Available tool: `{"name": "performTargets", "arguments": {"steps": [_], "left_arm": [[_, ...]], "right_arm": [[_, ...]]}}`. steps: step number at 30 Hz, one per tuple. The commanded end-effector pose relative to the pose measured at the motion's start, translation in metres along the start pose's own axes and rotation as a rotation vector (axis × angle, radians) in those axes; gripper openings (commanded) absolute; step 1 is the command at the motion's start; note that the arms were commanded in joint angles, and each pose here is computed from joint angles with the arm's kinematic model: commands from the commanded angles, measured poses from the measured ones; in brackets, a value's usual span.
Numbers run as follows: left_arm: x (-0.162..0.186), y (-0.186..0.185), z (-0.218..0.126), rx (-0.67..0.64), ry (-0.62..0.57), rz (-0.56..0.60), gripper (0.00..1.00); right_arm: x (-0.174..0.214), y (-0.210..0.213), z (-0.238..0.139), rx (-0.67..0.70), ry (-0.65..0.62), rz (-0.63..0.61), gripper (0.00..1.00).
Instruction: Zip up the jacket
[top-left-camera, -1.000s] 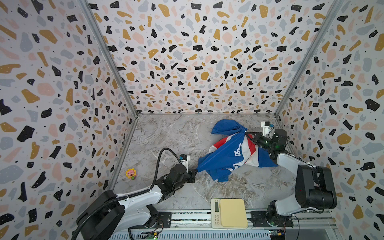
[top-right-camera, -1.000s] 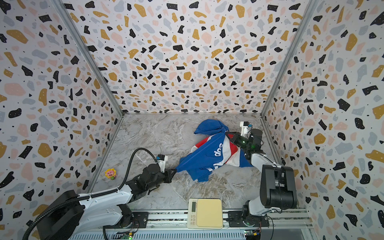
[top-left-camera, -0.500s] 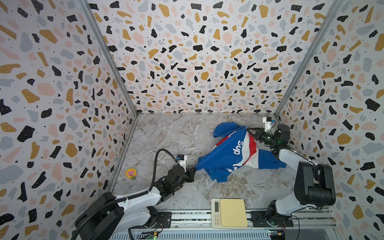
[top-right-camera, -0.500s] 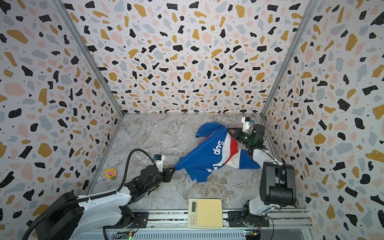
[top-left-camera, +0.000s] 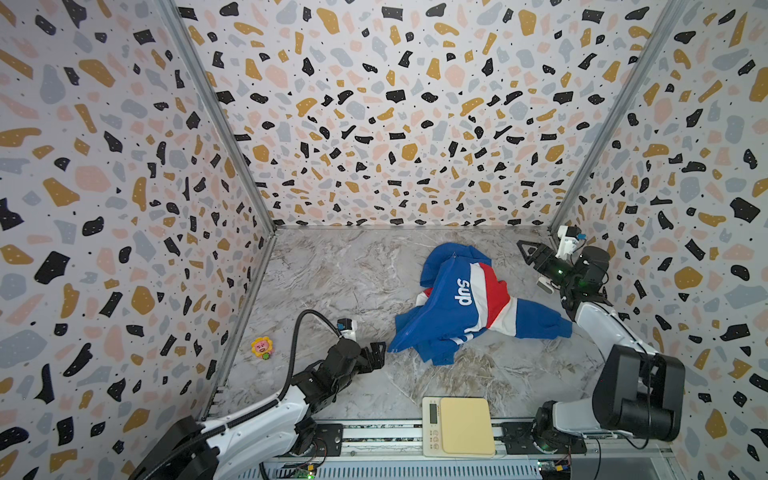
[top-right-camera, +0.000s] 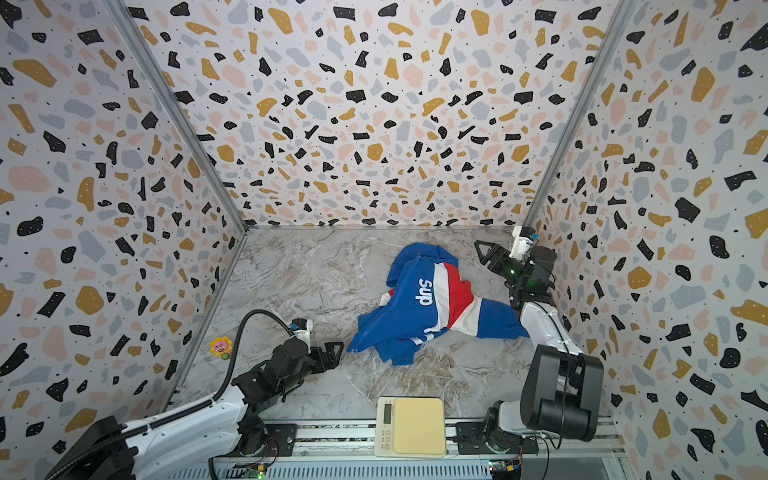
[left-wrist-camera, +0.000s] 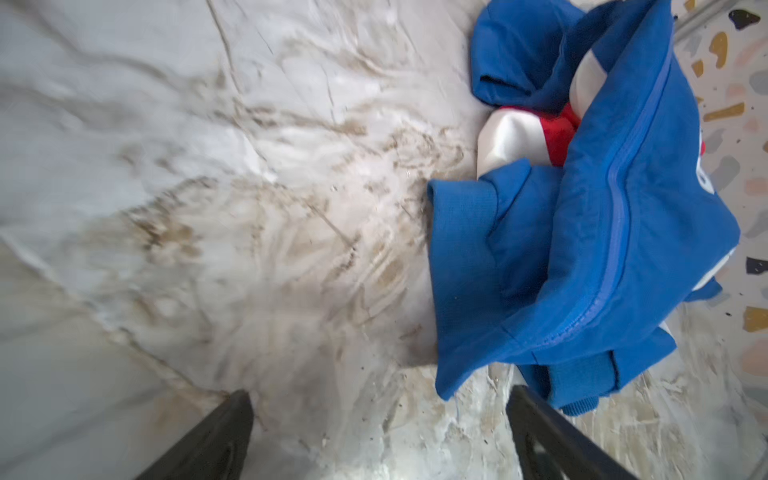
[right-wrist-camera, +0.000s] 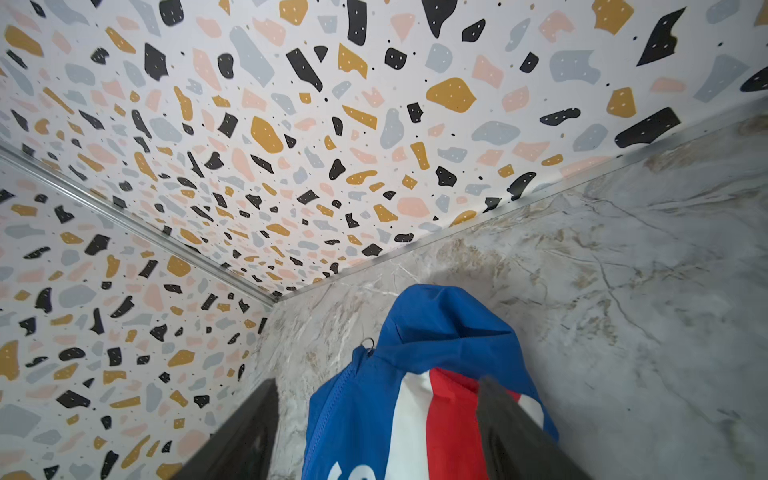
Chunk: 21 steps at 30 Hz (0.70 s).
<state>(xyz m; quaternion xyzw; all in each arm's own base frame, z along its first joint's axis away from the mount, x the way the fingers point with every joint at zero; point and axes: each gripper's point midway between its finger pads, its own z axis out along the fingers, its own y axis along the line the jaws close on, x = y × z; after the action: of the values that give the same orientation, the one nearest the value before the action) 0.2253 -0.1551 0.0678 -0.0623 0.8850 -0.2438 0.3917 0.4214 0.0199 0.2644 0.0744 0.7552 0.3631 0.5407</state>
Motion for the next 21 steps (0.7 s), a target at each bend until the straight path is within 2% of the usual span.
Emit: {"name": "performTargets", "arguments": {"steps": [1, 2, 3, 4, 8, 12, 14, 17, 19, 21], "left_arm": [[-0.036, 0.017, -0.018, -0.134, -0.137, 0.043, 1.00], [-0.049, 0.021, -0.026, -0.168, -0.191, 0.045, 1.00], [-0.060, 0.025, -0.033, -0.203, -0.238, 0.052, 0.99], [-0.074, 0.030, -0.043, -0.242, -0.299, 0.061, 1.00], [-0.121, 0.053, -0.088, -0.432, -0.555, 0.088, 0.99], [-0.134, 0.090, -0.129, -0.649, -0.807, 0.057, 1.00], [-0.137, 0.092, -0.139, -0.652, -0.883, 0.075, 1.00], [-0.138, 0.092, -0.144, -0.584, -0.959, 0.077, 1.00], [-0.135, 0.100, -0.149, -0.604, -0.989, 0.050, 1.00], [-0.129, 0.108, -0.148, -0.640, -0.997, 0.081, 1.00]], "right_arm": [[0.008, 0.001, -0.020, 0.086, -0.001, -0.123, 0.77], [0.010, 0.000, -0.027, 0.113, -0.014, -0.151, 0.78], [0.012, -0.002, -0.032, 0.141, -0.029, -0.178, 0.85], [0.015, -0.005, -0.038, 0.177, -0.047, -0.215, 0.97], [0.030, -0.010, -0.062, 0.279, -0.145, -0.411, 0.97], [0.052, -0.006, -0.081, 0.310, -0.264, -0.580, 0.99], [0.070, -0.012, -0.084, 0.326, -0.267, -0.626, 0.99], [0.088, -0.027, -0.081, 0.341, -0.247, -0.605, 0.99], [0.099, -0.032, -0.077, 0.322, -0.246, -0.611, 0.99], [0.117, -0.040, -0.072, 0.315, -0.217, -0.613, 0.99]]}}
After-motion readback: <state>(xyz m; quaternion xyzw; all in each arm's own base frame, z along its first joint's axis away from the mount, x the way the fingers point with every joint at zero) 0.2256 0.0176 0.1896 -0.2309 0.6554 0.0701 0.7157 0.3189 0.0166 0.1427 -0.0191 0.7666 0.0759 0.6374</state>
